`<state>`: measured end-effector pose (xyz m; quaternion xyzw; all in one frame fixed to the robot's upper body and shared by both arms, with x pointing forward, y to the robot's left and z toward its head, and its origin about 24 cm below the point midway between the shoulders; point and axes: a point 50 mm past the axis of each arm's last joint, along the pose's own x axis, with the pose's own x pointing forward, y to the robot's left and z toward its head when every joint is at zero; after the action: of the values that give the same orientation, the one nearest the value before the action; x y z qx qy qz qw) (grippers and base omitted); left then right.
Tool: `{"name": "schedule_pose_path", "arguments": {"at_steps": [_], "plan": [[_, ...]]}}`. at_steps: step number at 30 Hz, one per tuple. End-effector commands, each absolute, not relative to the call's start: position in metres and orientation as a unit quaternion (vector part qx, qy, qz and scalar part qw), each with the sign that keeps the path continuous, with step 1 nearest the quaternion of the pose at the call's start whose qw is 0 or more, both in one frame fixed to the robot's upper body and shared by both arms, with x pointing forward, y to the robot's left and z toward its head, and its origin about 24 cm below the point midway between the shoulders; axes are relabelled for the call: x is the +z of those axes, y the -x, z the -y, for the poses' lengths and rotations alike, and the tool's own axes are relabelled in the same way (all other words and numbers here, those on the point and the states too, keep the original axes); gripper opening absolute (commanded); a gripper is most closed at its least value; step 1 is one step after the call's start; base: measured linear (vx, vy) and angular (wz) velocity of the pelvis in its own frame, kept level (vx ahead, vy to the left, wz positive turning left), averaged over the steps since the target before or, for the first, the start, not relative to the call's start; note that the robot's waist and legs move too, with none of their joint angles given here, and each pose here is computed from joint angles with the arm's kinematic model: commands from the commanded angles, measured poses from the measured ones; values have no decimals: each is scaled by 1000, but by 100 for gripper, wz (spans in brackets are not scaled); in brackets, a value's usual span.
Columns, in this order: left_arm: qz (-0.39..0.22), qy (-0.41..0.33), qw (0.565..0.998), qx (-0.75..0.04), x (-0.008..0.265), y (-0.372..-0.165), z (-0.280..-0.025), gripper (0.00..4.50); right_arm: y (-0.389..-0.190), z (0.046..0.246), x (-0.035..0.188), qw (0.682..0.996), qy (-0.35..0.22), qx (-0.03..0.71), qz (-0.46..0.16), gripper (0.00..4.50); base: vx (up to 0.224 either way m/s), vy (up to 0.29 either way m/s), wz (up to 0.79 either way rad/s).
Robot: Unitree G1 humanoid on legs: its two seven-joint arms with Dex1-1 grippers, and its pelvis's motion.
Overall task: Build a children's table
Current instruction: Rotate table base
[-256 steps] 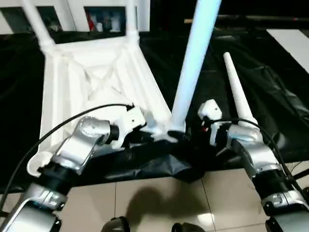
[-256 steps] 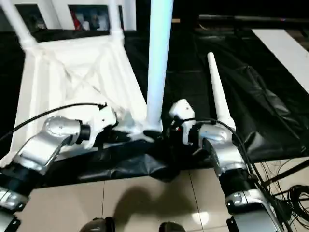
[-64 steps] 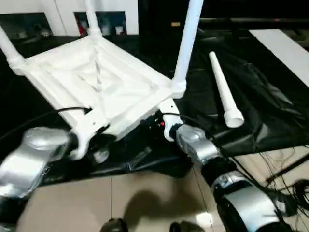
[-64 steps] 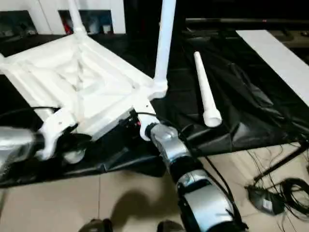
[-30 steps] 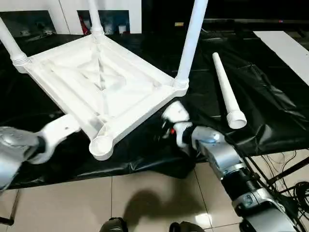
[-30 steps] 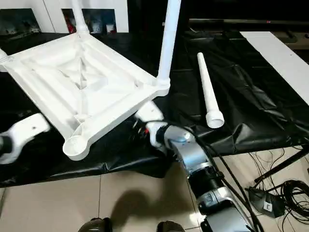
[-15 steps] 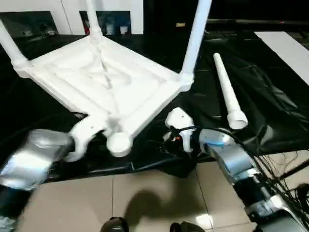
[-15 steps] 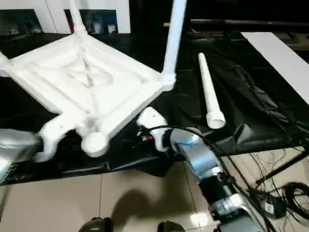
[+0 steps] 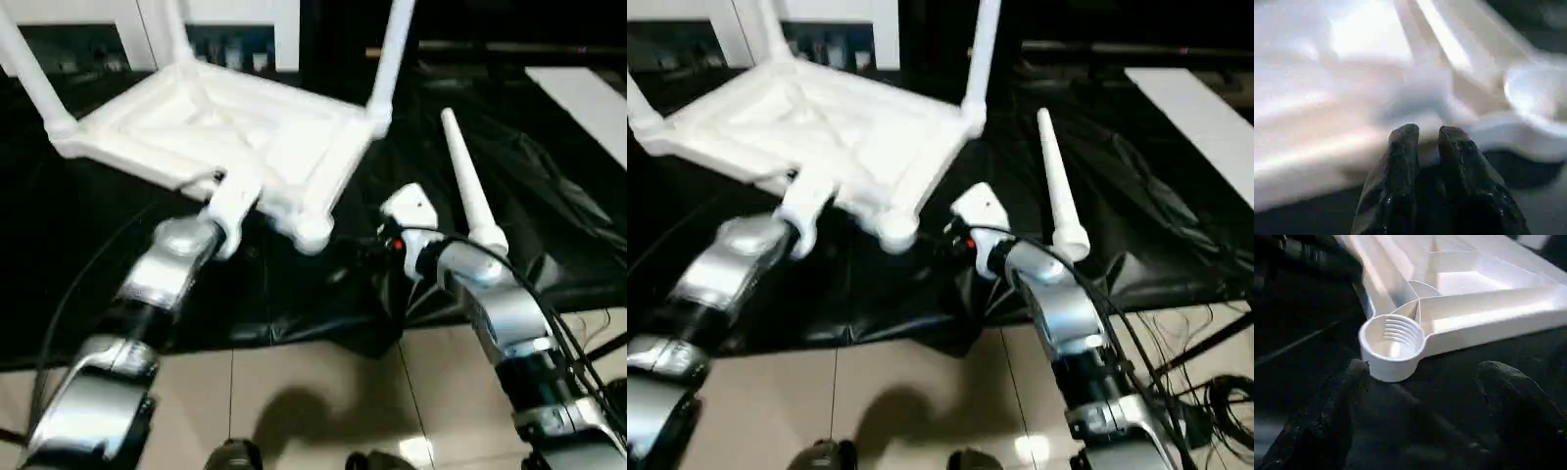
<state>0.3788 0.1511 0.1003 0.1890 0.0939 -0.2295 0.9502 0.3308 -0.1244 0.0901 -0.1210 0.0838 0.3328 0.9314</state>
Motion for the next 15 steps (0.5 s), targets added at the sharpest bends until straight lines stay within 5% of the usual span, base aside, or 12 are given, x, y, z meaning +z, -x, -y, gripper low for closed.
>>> {"name": "schedule_pose_path", "arguments": {"at_steps": [1, 5, 9, 15], "plan": [[-53, -191, 957, -210, 107, -383, -146, 100, -336, 135, 95, 950, 115, 280, -78, 388, 0, 0, 0], [-34, -161, 964, -208, 112, -384, -140, 100, -339, 142, 99, 965, 105, 230, -69, 388, 0, 0, 0], [17, -68, 978, -194, 115, -365, -135, 100, -332, 160, 107, 990, 38, 129, -43, 388, 0, 0, 0], [58, -49, 992, -105, 114, -335, -152, 100, -313, 150, 104, 990, 40, 133, -28, 388, 0, 0, 0]]}}
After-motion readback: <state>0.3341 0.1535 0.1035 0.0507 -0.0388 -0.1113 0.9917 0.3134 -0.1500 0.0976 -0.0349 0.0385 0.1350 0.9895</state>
